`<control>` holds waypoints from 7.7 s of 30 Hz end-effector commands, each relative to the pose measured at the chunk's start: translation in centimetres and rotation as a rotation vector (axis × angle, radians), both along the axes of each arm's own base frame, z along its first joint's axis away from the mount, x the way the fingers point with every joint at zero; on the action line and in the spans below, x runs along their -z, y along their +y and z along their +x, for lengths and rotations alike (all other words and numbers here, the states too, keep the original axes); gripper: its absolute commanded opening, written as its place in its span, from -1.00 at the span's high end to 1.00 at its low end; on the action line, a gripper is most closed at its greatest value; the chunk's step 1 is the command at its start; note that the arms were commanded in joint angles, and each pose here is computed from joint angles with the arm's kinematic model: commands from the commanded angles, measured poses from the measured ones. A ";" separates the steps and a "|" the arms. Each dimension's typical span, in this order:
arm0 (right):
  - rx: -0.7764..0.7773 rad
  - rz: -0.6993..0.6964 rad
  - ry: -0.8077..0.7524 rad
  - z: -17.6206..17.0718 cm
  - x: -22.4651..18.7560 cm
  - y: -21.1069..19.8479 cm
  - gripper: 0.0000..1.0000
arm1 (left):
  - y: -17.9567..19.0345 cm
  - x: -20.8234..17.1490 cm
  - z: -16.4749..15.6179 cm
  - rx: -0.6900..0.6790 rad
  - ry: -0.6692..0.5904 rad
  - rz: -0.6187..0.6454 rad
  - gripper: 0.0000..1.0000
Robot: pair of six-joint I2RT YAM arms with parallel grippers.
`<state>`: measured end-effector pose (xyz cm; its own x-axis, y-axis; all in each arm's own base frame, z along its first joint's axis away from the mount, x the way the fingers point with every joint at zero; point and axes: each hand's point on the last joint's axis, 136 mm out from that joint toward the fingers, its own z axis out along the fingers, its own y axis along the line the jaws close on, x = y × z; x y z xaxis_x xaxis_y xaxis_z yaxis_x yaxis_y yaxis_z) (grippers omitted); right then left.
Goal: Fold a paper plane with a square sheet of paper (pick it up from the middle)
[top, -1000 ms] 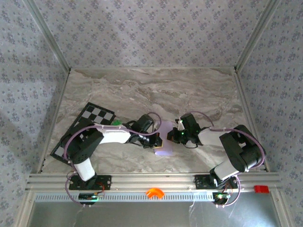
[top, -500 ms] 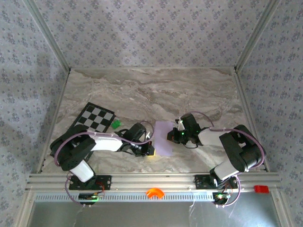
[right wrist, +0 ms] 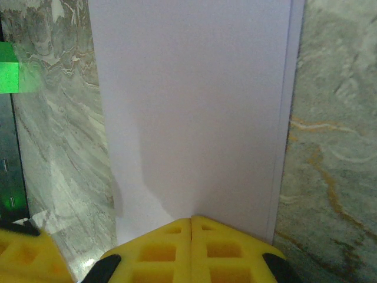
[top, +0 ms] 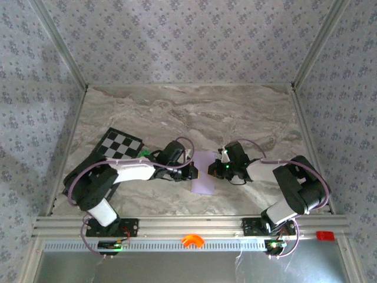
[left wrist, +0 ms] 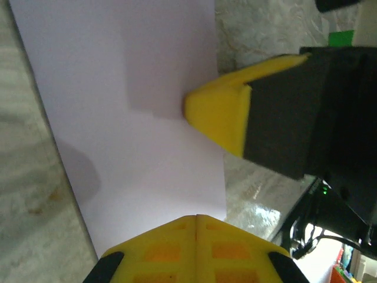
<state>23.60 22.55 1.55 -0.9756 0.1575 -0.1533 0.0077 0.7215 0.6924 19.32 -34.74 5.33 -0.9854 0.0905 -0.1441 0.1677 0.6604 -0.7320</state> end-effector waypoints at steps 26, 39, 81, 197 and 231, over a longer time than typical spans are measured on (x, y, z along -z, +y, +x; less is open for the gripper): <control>-0.126 -0.187 0.059 -2.1 2.0 -2.0 0.98 | 5.5 -0.2 -5.2 0.073 -0.126 0.241 0.92; -0.024 -0.202 -0.237 1.0 -8.9 -3.4 0.35 | 5.9 -6.2 1.9 -0.211 -0.314 0.029 0.71; 0.064 -0.012 0.248 -9.2 -0.9 -3.3 -0.06 | 2.5 6.0 9.4 -0.226 0.028 0.093 0.84; 0.016 0.220 0.056 -2.6 -5.8 0.5 -0.31 | 1.6 6.5 9.2 -0.229 0.096 0.066 0.90; -0.123 0.260 0.181 -1.4 -2.3 -1.8 0.49 | 0.0 3.6 9.9 -0.202 0.066 -0.014 0.82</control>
<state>22.74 21.03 4.39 -0.9962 0.0726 0.0485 0.0783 0.4973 0.8640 30.98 -34.02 2.53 -0.9769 -0.1588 -0.1427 0.0017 0.6627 -0.7489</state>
